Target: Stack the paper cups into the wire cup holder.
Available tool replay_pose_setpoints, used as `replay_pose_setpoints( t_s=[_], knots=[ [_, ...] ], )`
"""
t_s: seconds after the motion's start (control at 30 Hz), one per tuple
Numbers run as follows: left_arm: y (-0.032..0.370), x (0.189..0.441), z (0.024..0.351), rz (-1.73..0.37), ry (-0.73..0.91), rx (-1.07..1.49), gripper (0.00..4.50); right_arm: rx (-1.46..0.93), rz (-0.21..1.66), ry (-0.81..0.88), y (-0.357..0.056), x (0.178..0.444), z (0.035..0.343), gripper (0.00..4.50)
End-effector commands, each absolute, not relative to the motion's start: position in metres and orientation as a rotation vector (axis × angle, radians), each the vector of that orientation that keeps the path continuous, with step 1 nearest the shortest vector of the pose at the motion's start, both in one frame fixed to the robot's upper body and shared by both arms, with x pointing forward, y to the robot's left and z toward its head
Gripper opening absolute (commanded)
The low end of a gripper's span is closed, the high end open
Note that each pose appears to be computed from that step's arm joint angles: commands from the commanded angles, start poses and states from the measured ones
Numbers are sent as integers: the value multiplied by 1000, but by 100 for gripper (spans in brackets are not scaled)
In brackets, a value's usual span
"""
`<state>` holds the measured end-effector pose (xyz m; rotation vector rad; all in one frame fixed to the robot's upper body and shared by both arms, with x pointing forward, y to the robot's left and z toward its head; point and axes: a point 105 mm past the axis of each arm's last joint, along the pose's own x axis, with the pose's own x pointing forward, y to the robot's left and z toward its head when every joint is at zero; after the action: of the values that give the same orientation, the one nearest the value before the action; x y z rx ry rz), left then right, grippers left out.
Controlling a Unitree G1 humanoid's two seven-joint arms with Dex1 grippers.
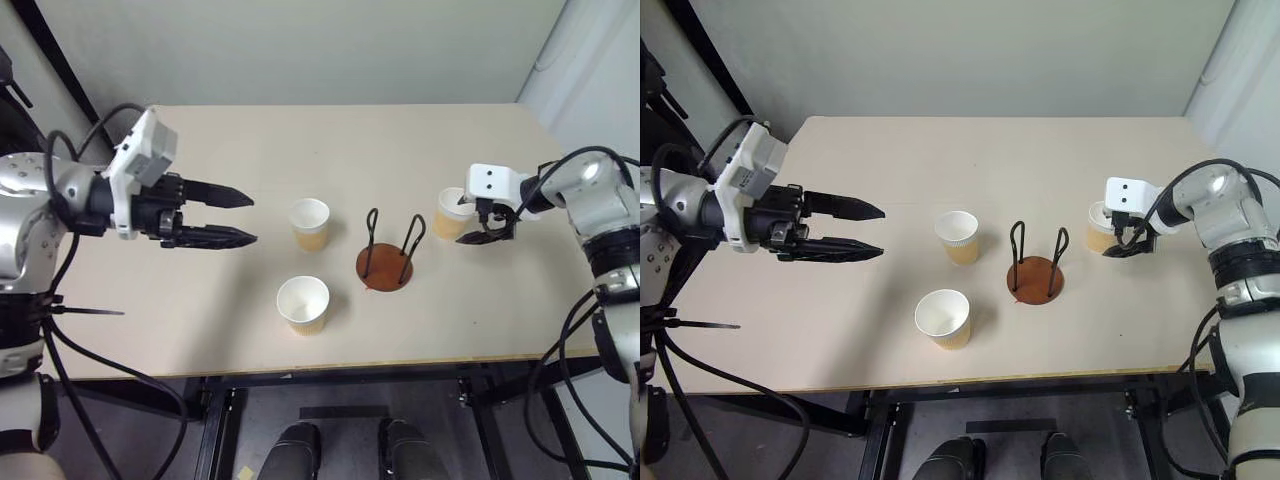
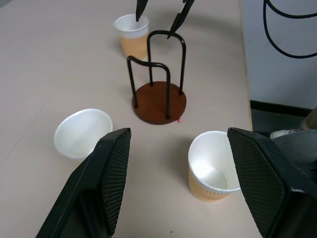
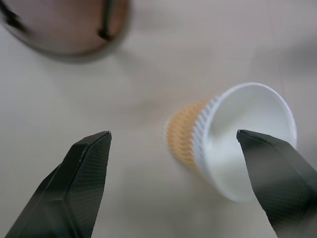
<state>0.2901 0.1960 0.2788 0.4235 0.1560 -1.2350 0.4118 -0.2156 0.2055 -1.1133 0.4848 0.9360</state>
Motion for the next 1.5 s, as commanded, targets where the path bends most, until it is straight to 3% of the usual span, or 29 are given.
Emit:
replay_pose_setpoints(
  t_s=[0.03,0.13,0.33,0.47,0.7,0.9,1.1,1.5],
  knots=[
    [198,283,290,-1218,119,451,335,-1191,902,488,-216,421,208,421],
    [198,282,290,-1214,119,452,335,-1207,903,505,-214,424,202,361],
    [199,282,289,-1208,122,456,335,-1207,894,495,-210,428,204,152],
    [199,283,291,-1204,120,460,335,-1188,913,453,-210,424,224,7],
    [200,286,292,-1203,121,462,335,-1150,993,298,-202,401,287,2],
    [199,287,291,-1226,133,467,335,-1175,1149,134,-161,348,335,2],
    [198,293,294,-1236,121,482,335,-1205,1270,121,-131,317,324,2],
    [199,294,294,-1236,125,483,335,-1184,1359,217,-125,320,287,2]
  ],
)
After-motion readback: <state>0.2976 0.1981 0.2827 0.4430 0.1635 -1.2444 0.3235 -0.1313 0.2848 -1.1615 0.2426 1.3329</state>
